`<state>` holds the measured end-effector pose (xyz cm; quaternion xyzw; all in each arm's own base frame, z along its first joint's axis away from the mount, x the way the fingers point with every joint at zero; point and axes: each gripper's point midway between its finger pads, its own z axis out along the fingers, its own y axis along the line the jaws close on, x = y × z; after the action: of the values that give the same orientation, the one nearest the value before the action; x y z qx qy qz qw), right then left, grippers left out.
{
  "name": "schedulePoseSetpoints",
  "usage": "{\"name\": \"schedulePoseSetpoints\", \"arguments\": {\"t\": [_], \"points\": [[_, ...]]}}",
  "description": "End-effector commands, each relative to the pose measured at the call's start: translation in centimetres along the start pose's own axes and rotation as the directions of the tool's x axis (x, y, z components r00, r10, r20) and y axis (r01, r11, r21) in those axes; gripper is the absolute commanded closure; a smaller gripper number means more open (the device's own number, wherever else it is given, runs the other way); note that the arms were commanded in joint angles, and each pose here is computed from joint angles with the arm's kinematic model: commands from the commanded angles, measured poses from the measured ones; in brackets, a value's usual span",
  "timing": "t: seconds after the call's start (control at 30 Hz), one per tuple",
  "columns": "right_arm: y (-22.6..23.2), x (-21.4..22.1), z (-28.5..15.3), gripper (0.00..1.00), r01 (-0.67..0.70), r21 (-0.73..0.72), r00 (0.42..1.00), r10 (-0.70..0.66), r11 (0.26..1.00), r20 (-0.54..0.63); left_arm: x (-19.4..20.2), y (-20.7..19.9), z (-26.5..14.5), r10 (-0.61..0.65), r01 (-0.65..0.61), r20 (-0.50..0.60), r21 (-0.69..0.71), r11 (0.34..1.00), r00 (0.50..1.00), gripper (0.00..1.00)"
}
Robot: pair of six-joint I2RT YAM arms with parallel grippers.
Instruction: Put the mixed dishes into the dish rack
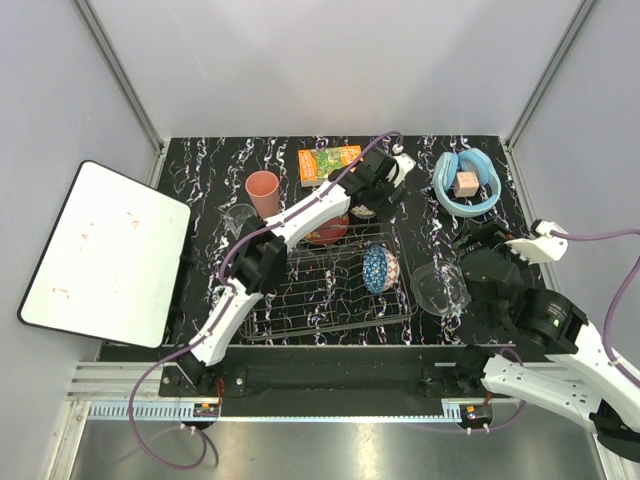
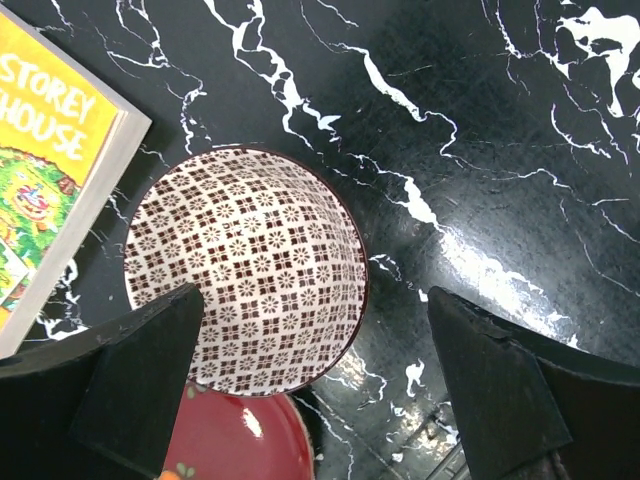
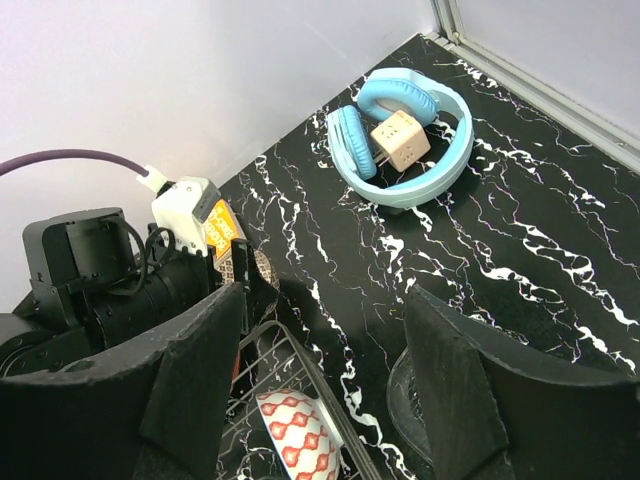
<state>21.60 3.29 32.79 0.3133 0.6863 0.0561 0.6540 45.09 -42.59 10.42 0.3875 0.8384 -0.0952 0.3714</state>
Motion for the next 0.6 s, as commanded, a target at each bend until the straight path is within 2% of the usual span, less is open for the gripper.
{"name": "schedulePoseSetpoints", "arguments": {"t": [0.0,0.13,0.37,0.47,0.57], "points": [[-0.1,-0.2,0.1,0.28,-0.020,0.007,1.000,0.020,1.000,0.014,0.7,-1.5,1.2,-0.013,0.013,-0.004,0.017,1.000,1.000,0.01],[-0.1,-0.3,0.1,0.28,-0.026,0.006,1.000,0.026,1.000,0.014,2.0,-1.9,2.1,-0.022,0.023,-0.033,0.024,0.999,0.999,0.02],[-0.4,-0.2,0.1,0.30,-0.027,0.006,1.000,0.027,1.000,0.016,3.4,-2.6,3.6,-0.036,0.038,-0.058,0.040,0.998,0.998,0.11],[-0.4,0.1,0.1,0.31,-0.020,0.006,1.000,0.020,1.000,0.013,3.1,-2.5,3.8,-0.041,0.043,-0.050,0.033,0.999,0.998,0.17],[-0.5,0.2,0.2,0.32,-0.018,0.008,1.000,0.018,1.000,0.013,2.9,-2.6,3.7,-0.048,0.050,-0.041,0.035,0.998,0.998,0.32]]}}
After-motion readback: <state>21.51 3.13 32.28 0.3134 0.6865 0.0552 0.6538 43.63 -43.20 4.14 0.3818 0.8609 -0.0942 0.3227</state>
